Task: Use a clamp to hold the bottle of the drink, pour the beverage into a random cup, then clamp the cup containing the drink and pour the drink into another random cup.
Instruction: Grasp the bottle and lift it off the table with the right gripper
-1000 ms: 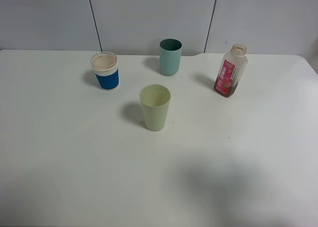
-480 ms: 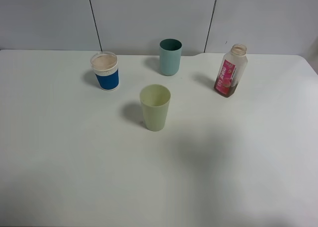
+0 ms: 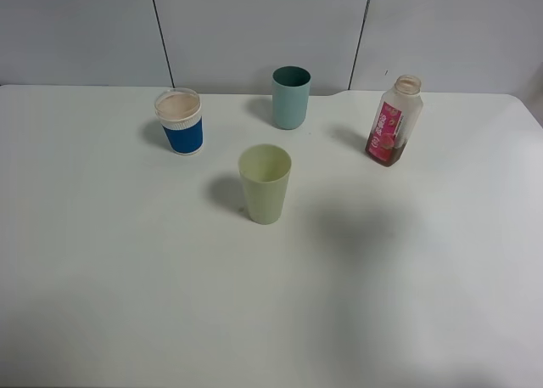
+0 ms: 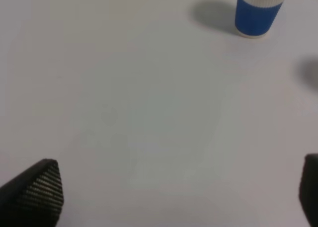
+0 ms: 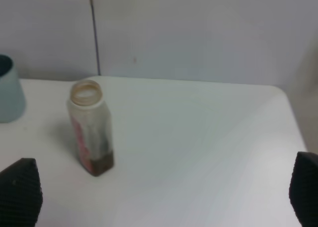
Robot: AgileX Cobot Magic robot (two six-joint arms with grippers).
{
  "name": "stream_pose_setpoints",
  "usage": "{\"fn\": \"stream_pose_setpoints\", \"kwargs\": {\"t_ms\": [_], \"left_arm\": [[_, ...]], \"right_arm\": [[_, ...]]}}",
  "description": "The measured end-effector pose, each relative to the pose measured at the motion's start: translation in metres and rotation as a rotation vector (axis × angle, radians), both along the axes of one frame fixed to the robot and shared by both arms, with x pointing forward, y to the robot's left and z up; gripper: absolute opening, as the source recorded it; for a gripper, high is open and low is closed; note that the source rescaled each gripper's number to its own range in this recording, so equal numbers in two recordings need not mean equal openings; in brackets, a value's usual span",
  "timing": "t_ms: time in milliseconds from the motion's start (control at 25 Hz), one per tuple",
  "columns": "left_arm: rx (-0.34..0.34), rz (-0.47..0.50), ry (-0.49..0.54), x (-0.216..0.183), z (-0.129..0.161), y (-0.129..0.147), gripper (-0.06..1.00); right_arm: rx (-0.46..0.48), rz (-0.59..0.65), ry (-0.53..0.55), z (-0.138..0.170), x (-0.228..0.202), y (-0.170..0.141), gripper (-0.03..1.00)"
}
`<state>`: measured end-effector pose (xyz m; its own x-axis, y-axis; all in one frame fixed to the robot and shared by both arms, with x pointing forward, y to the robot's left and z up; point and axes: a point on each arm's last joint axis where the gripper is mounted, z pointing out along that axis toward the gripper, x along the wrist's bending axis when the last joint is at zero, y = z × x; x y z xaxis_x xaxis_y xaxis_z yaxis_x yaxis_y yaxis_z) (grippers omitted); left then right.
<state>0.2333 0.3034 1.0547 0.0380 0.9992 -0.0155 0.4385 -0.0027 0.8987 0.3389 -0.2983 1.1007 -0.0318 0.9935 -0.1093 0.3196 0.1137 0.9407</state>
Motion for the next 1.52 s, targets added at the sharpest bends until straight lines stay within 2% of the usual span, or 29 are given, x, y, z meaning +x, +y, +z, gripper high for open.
{"fn": "stream_pose_setpoints", "kwargs": {"t_ms": [280,480,640,760,880,1120,1320,1520], "left_arm": [[0.000,0.000,0.000,0.000,0.000,0.000,1.00],[0.000,0.000,0.000,0.000,0.000,0.000,1.00],[0.000,0.000,0.000,0.000,0.000,0.000,1.00],[0.000,0.000,0.000,0.000,0.000,0.000,1.00],[0.000,0.000,0.000,0.000,0.000,0.000,1.00],[0.000,0.000,0.000,0.000,0.000,0.000,1.00],[0.000,0.000,0.000,0.000,0.000,0.000,1.00],[0.000,0.000,0.000,0.000,0.000,0.000,1.00]], "right_arm": [[-0.104,-0.098,0.087,-0.007,-0.003,-0.012,1.00],[-0.153,-0.154,0.092,-0.007,-0.004,-0.018,1.00],[-0.232,-0.125,0.110,-0.008,-0.002,-0.018,1.00],[-0.293,-0.070,0.185,-0.015,0.010,-0.016,1.00],[-0.294,-0.018,0.269,-0.026,0.028,-0.011,1.00],[-0.305,0.042,0.368,-0.044,0.055,-0.006,1.00],[-0.329,-0.016,0.470,-0.056,0.065,-0.020,1.00],[-0.398,-0.032,0.475,-0.056,0.066,-0.027,1.00]]}}
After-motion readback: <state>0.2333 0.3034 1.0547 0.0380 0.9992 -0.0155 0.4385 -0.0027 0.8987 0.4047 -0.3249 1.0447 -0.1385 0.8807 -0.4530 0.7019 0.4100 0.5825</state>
